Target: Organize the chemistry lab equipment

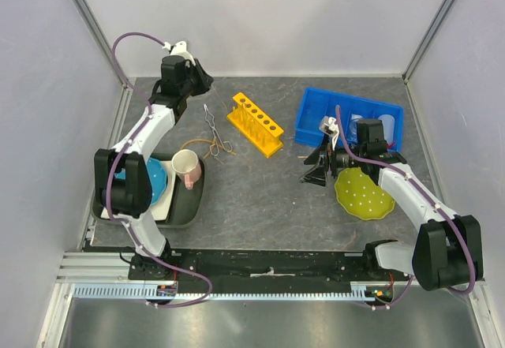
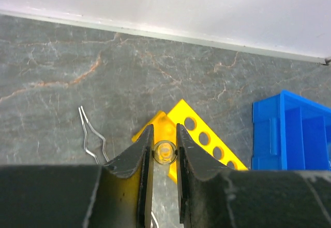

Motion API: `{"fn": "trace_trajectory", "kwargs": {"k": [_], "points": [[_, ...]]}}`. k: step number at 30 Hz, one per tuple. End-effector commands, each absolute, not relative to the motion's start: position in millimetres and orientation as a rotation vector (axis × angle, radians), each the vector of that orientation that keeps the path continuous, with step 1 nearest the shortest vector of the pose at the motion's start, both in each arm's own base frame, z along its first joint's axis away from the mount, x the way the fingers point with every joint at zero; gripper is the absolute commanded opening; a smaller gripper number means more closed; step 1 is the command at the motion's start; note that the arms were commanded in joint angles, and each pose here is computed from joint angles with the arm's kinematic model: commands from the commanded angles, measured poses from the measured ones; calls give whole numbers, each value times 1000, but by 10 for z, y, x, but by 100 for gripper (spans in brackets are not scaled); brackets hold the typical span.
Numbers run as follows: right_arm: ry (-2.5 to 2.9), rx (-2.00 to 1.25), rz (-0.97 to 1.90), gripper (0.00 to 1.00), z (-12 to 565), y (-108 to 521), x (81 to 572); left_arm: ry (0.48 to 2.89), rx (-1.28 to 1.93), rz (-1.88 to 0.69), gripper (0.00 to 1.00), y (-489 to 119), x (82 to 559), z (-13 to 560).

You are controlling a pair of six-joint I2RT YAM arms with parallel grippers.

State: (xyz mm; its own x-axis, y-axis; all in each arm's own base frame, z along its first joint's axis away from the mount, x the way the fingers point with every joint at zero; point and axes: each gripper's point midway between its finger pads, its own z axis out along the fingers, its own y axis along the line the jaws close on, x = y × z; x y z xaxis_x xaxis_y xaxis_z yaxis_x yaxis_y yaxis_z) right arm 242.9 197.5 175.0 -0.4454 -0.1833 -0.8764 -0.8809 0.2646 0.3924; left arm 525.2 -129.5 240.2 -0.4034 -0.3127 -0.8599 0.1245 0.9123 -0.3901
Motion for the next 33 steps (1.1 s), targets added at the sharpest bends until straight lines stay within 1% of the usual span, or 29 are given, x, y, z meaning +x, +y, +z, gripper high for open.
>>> {"fn": "trace_trajectory", "kwargs": {"k": [1, 13, 33], "points": [[1739, -1015, 1162, 90, 1888, 1964, 2505, 1773, -83, -449, 11, -1300, 5590, 2822], [1762, -1013, 1184, 91, 1832, 1969, 2518, 1807, -61, -501, 11, -1441, 5832, 2553], [1789, -1018, 1176, 91, 1756, 1955, 2537, 1845, -47, -593, 11, -1585, 5825, 2368]]}}
